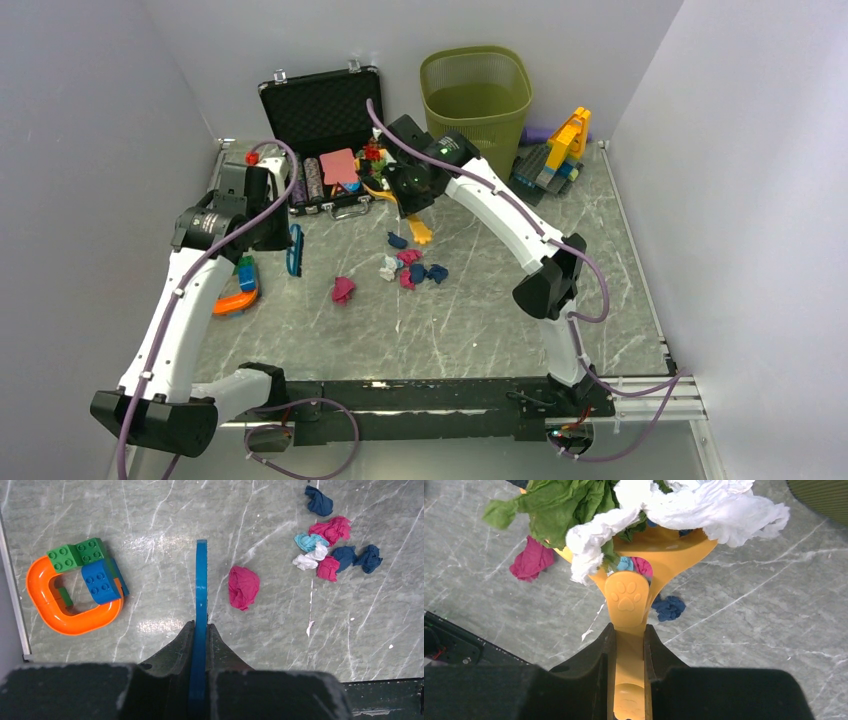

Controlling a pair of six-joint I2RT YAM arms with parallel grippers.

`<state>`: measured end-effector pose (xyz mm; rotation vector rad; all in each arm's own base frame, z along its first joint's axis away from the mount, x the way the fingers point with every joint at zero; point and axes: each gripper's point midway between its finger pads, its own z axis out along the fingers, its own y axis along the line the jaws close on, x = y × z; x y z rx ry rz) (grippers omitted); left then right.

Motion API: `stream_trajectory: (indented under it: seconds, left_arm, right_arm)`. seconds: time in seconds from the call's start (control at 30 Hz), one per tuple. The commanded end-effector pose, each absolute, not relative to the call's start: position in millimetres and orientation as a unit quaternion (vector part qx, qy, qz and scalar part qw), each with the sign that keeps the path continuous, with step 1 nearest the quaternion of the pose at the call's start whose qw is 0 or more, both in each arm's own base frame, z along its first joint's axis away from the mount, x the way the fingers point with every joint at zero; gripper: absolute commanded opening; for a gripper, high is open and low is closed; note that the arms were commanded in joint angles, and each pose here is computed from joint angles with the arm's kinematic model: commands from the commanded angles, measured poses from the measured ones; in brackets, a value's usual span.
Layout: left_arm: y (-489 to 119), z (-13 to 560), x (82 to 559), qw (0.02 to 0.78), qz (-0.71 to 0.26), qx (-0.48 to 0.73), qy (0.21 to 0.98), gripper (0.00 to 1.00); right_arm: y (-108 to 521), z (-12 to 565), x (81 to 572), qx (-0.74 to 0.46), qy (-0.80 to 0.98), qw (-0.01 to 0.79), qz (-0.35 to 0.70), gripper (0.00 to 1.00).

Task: Sweep away the paper scraps from the table

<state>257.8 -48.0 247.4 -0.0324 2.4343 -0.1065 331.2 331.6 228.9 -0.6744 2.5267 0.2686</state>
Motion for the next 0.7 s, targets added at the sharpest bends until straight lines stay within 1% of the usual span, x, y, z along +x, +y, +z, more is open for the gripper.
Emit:
stream_trajectory:
  seconds: [0.0, 0.27, 0.57, 0.67]
  left_arm:
    - [-52.8, 254.1, 263.6, 0.37, -0.057, -0.002, 0.927, 0.0]
    - [-58.6, 244.6, 263.7, 0.357, -0.07, 0.004, 0.931, 0.0]
    - [-57.4, 246.2, 260.0, 0.357, -0.069, 0.004, 0.931, 0.0]
    - [-57.0, 245.3, 259.2, 0.357, -0.068, 0.004, 0.932, 0.0]
  right_arm:
    - [328.4, 260.5, 335.9, -0.24, 0.92, 0.283, 0.128, 0.0]
    - [307.9, 290.1, 366.1, -0.206, 0.912, 0.317, 0.159, 0.0]
    - [279.3, 334.1, 417.6, -0.144, 0.885, 0.377, 0.232, 0.0]
    - [272.9, 340.8, 427.8, -0.129, 0.879, 0.384, 0.252, 0.0]
